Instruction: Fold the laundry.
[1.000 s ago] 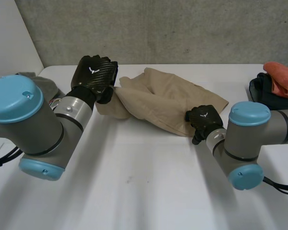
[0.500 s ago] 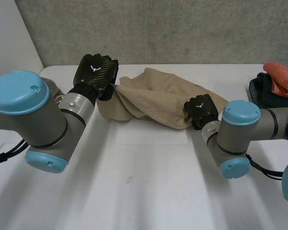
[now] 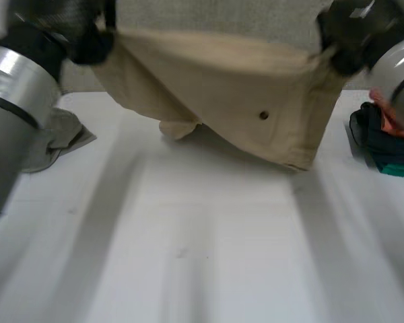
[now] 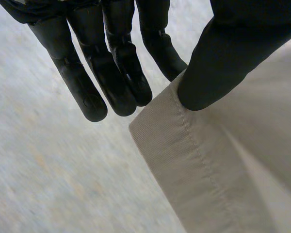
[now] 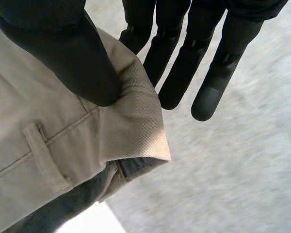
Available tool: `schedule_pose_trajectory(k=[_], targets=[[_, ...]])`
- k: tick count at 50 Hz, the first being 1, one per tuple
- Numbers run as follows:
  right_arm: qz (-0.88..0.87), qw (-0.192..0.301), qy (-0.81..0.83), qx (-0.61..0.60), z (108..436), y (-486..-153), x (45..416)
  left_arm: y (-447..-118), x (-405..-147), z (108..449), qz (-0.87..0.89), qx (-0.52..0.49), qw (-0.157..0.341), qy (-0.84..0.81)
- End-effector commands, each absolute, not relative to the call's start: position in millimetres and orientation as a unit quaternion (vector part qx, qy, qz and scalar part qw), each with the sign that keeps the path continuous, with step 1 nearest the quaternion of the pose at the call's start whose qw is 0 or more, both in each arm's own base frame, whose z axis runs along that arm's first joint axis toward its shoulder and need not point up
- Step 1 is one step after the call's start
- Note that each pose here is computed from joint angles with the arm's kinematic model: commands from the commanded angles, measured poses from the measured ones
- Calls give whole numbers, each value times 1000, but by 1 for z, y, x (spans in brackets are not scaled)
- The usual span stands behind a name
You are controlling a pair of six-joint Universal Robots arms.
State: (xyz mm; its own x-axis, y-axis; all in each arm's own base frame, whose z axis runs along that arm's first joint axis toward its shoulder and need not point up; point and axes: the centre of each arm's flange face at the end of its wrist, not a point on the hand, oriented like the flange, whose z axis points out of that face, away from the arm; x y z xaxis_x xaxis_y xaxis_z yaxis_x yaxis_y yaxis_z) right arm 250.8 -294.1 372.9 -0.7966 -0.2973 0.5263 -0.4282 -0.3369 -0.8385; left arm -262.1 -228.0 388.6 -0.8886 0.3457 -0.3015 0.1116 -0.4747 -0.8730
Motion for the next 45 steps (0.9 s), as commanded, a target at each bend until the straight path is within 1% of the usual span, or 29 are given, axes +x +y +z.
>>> schedule_pose_trajectory(k=[1,5,6,9,10,12,13,14,17,18,21,22,24,25,27,28,30,32,34,35,38,39,42,43,45], targets=[[753,40,-580,309,397,-276,239,-202,-248,409,834,-224,70,-500],[722,29,-611,324,379,-280,240,-212,-254,380,799,-242,70,-546],[707,22,-626,328,365,-287,243,-222,-258,362,781,-250,68,-569],[688,12,-645,332,344,-299,248,-237,-265,336,755,-262,68,-597],[678,7,-656,331,332,-306,251,-248,-271,319,739,-268,67,-615],[677,5,-660,327,323,-316,253,-260,-276,300,722,-276,65,-631],[679,4,-659,324,319,-321,254,-266,-279,293,718,-278,64,-635],[685,3,-657,316,310,-335,258,-278,-287,286,717,-281,64,-635],[710,3,-641,293,306,-353,265,-298,-296,286,733,-277,62,-619],[738,9,-620,265,313,-366,268,-312,-301,297,755,-268,58,-595],[794,16,-571,211,336,-383,269,-328,-307,329,805,-242,60,-539],[833,12,-523,178,357,-388,271,-333,-309,355,840,-223,61,-491],[870,1,-468,153,377,-391,274,-335,-311,377,871,-203,63,-444],[900,-12,-415,132,395,-389,277,-333,-313,397,897,-186,64,-396],[922,-24,-369,117,411,-386,279,-328,-311,418,920,-165,61,-351],[936,-35,-334,108,423,-382,282,-317,-306,443,938,-147,61,-307],[942,-41,-316,107,428,-380,284,-304,-300,460,947,-134,62,-286],[943,-52,-312,107,431,-379,284,-293,-293,466,944,-131,59,-296],[941,-54,-316,110,428,-380,286,-289,-290,458,935,-140,58,-321],[939,-54,-322,112,425,-381,286,-288,-290,445,922,-151,58,-353],[923,-55,-359,128,408,-384,288,-287,-291,418,896,-172,59,-405],[908,-57,-390,142,392,-387,290,-286,-292,396,875,-187,59,-442],[878,-63,-443,172,365,-389,293,-282,-291,361,841,-206,55,-498],[852,-69,-481,196,345,-389,295,-279,-289,339,818,-215,51,-530],[821,-75,-520,223,322,-388,297,-276,-287,317,796,-225,46,-559]])
